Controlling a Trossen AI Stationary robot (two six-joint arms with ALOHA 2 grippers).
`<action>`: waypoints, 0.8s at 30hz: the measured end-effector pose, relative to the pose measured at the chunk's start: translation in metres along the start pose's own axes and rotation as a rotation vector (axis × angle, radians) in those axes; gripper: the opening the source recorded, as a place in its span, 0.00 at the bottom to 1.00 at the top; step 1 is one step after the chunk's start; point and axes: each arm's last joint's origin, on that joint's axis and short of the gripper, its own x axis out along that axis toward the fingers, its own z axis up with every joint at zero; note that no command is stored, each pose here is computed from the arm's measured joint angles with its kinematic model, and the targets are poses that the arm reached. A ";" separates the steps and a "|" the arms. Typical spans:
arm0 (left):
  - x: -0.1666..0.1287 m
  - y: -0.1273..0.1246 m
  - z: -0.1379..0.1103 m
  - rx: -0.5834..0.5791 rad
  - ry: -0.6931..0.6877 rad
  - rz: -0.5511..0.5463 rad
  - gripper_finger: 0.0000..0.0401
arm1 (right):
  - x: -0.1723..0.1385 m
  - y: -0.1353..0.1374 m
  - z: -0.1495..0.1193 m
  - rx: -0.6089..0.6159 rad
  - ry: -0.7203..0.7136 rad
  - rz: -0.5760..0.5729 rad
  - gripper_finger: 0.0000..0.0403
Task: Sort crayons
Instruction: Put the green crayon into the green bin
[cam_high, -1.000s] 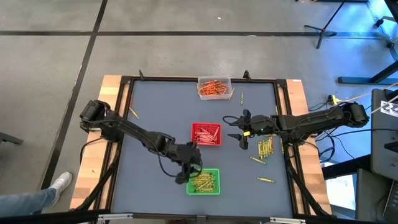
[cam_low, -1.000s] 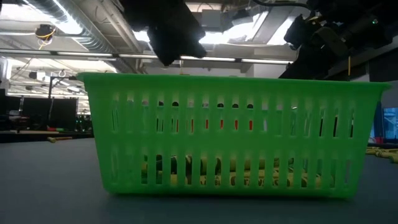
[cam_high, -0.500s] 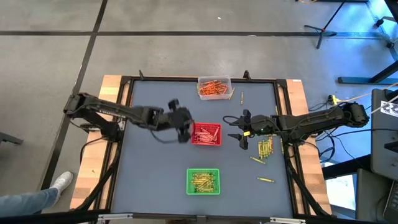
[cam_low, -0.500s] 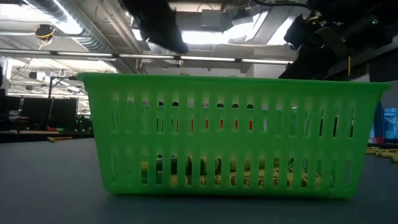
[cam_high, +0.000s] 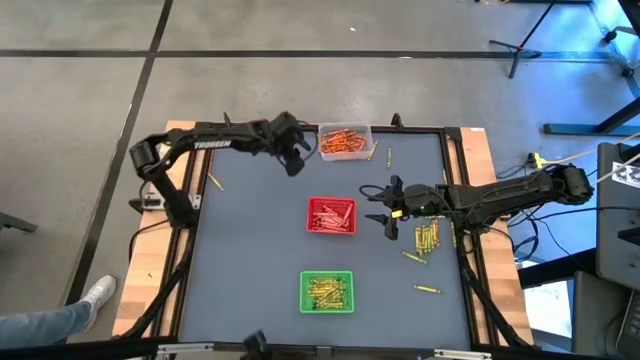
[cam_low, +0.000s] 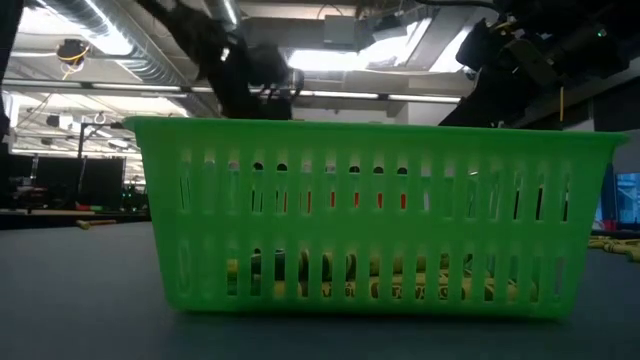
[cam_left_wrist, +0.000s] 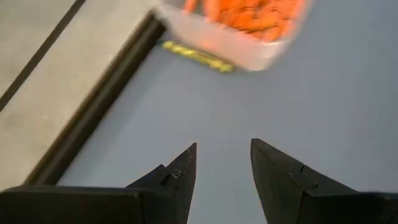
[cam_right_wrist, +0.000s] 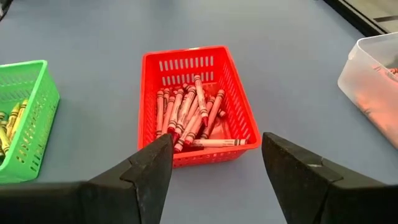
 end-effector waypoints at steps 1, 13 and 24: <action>0.006 0.008 0.000 -0.007 0.003 0.007 0.34 | 0.000 0.000 0.000 0.000 0.000 -0.002 0.60; 0.067 0.063 -0.009 -0.086 -0.056 -0.172 0.34 | 0.000 -0.004 0.000 0.023 -0.016 -0.128 0.60; 0.097 0.084 -0.002 -0.057 -0.095 -0.228 0.34 | 0.000 -0.004 0.000 0.025 -0.016 -0.127 0.60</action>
